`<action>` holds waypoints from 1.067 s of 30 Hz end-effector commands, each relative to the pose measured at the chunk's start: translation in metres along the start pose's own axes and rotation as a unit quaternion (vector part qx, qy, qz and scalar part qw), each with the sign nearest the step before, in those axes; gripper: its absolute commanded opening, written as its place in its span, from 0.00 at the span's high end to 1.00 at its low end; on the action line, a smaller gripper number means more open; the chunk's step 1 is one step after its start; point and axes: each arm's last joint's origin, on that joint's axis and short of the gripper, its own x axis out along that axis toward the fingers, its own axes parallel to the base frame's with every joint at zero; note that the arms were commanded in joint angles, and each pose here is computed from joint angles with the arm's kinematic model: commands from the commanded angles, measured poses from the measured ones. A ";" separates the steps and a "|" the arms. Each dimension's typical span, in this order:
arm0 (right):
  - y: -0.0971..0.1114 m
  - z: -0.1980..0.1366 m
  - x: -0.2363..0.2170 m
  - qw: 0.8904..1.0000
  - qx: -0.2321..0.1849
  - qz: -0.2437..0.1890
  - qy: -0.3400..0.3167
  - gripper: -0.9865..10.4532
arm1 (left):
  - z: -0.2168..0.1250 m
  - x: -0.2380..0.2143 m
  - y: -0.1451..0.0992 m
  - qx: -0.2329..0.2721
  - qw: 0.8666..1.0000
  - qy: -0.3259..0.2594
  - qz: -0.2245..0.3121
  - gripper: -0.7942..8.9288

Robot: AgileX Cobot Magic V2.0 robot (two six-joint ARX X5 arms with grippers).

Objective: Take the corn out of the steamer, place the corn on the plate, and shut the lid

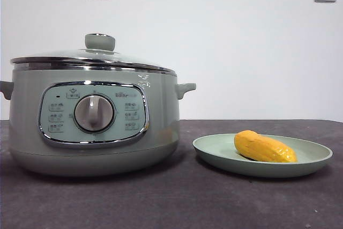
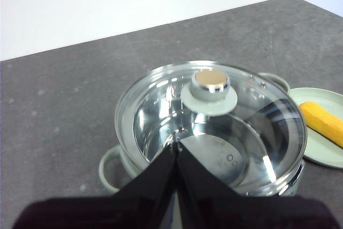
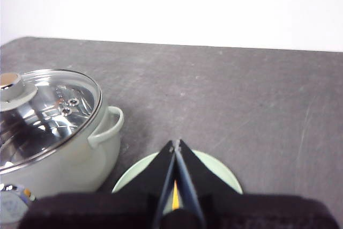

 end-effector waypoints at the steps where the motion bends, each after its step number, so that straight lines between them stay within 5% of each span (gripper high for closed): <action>1: -0.001 -0.012 0.000 0.999 0.031 -0.003 0.007 0.92 | -0.016 0.004 0.000 -0.005 1.000 -0.001 0.000 0.93; 6: -0.003 -0.014 0.001 0.998 0.047 -0.044 0.015 0.91 | -0.026 0.006 -0.001 -0.008 0.999 0.046 0.001 0.92; 21: -0.004 -0.019 0.001 0.997 0.044 -0.048 0.045 0.91 | -0.030 0.007 -0.001 -0.005 0.997 0.072 0.000 0.92; 27: -0.004 -0.024 0.001 0.995 0.041 -0.051 0.069 0.91 | -0.037 -0.031 0.013 0.000 0.996 -0.059 0.069 0.92; 32: -0.004 -0.024 0.000 0.995 0.041 -0.051 0.070 0.91 | -0.090 0.000 0.027 -0.029 0.980 -0.114 0.163 0.92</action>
